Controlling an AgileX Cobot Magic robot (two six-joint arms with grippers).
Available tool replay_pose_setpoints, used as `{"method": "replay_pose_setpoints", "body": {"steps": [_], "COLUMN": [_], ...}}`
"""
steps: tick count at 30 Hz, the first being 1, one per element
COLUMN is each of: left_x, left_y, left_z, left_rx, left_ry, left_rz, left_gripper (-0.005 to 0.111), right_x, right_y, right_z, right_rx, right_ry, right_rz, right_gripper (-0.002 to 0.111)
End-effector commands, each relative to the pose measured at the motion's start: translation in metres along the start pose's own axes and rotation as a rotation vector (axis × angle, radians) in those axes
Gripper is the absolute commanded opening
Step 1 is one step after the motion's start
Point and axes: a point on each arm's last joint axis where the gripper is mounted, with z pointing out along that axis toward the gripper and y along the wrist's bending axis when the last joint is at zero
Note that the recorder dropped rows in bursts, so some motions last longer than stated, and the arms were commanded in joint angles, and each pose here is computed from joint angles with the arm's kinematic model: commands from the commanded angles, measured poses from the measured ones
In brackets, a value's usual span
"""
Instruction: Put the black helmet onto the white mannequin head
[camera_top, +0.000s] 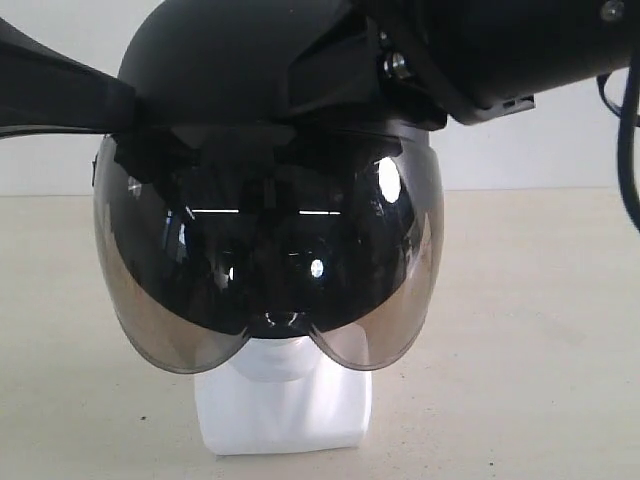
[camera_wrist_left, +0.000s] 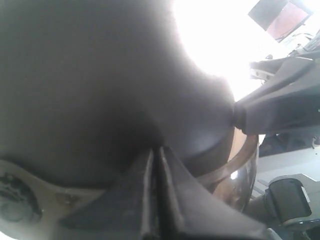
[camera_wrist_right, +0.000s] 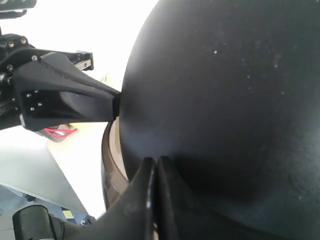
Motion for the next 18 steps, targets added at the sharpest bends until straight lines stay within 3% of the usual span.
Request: {"method": "replay_pose_setpoints", "body": {"steps": [1, 10, 18], "left_x": [0.007, 0.014, 0.037], "left_y": [0.003, 0.005, 0.017], "left_z": [0.002, 0.004, 0.013], "left_rx": [-0.025, -0.016, -0.025], "left_ry": [0.074, 0.102, 0.139], "left_rz": [0.007, -0.02, -0.095], "left_gripper": [0.004, 0.004, 0.004], "right_x": [0.014, 0.025, 0.028], "right_y": [-0.011, -0.019, -0.019], "right_z": [0.011, 0.017, 0.018], "right_rx": [0.052, 0.064, 0.061], "right_ry": [0.105, 0.139, 0.149], "right_rz": [-0.027, -0.014, -0.01], "right_gripper": [0.0, 0.0, 0.0]}}
